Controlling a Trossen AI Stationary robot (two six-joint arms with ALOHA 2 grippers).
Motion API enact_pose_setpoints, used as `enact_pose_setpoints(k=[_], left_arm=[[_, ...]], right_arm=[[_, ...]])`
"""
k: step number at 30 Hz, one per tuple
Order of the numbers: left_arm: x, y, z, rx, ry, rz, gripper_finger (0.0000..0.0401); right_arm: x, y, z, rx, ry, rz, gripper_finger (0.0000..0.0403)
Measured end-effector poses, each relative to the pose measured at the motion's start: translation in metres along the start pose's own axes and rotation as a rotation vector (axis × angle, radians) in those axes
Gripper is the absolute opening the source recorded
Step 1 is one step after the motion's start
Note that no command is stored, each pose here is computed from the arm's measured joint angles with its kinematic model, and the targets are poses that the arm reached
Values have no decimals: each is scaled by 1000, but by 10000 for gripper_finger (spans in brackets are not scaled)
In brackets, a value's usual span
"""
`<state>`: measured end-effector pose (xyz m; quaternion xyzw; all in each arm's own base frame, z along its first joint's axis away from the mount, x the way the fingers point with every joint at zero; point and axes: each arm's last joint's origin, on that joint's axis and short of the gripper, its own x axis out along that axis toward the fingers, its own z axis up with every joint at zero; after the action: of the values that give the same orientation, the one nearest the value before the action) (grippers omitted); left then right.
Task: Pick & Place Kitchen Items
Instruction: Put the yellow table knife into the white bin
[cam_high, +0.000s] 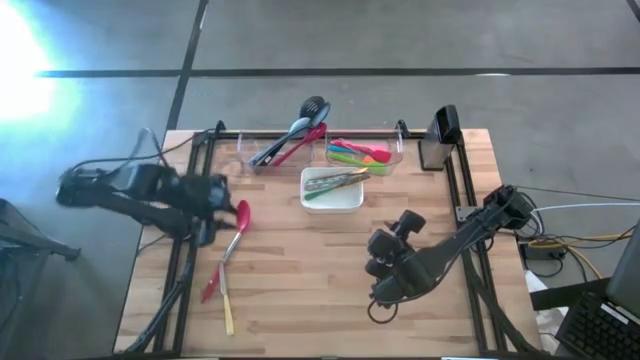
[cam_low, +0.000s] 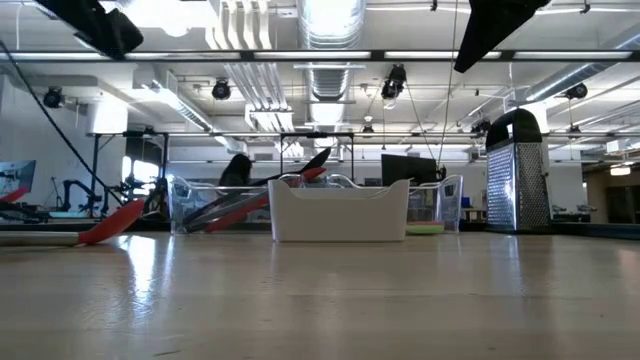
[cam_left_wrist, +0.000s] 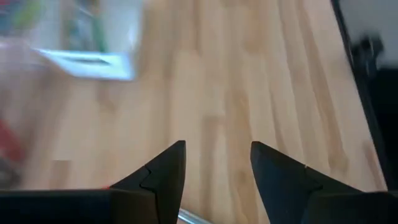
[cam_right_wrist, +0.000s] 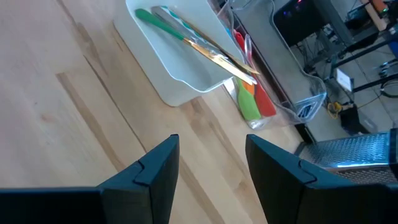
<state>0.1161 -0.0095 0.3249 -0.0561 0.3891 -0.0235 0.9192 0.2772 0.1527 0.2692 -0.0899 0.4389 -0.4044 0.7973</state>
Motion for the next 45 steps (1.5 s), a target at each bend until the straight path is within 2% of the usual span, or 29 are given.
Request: enact_pose_setpoints(k=[7, 13, 17, 22, 26, 45], left_arm=[[36, -62, -14, 208, 204, -90, 168], [60, -114, -37, 396, 321, -80, 156], [78, -135, -51, 448, 407, -60, 157], [101, -149, -63, 455, 558, -90, 158], [115, -158, -69, 448, 626, -125, 158], [140, -168, -81, 554, 699, -172, 158]], right_arm=[[0, 3, 2, 34, -10, 29, 178], [0, 3, 3, 46, -12, 37, 178], [0, 3, 4, 60, -20, 47, 178], [-1, 7, 6, 70, -31, 70, 178], [-1, 7, 6, 70, -33, 72, 178], [-1, 8, 7, 78, -49, 80, 178]])
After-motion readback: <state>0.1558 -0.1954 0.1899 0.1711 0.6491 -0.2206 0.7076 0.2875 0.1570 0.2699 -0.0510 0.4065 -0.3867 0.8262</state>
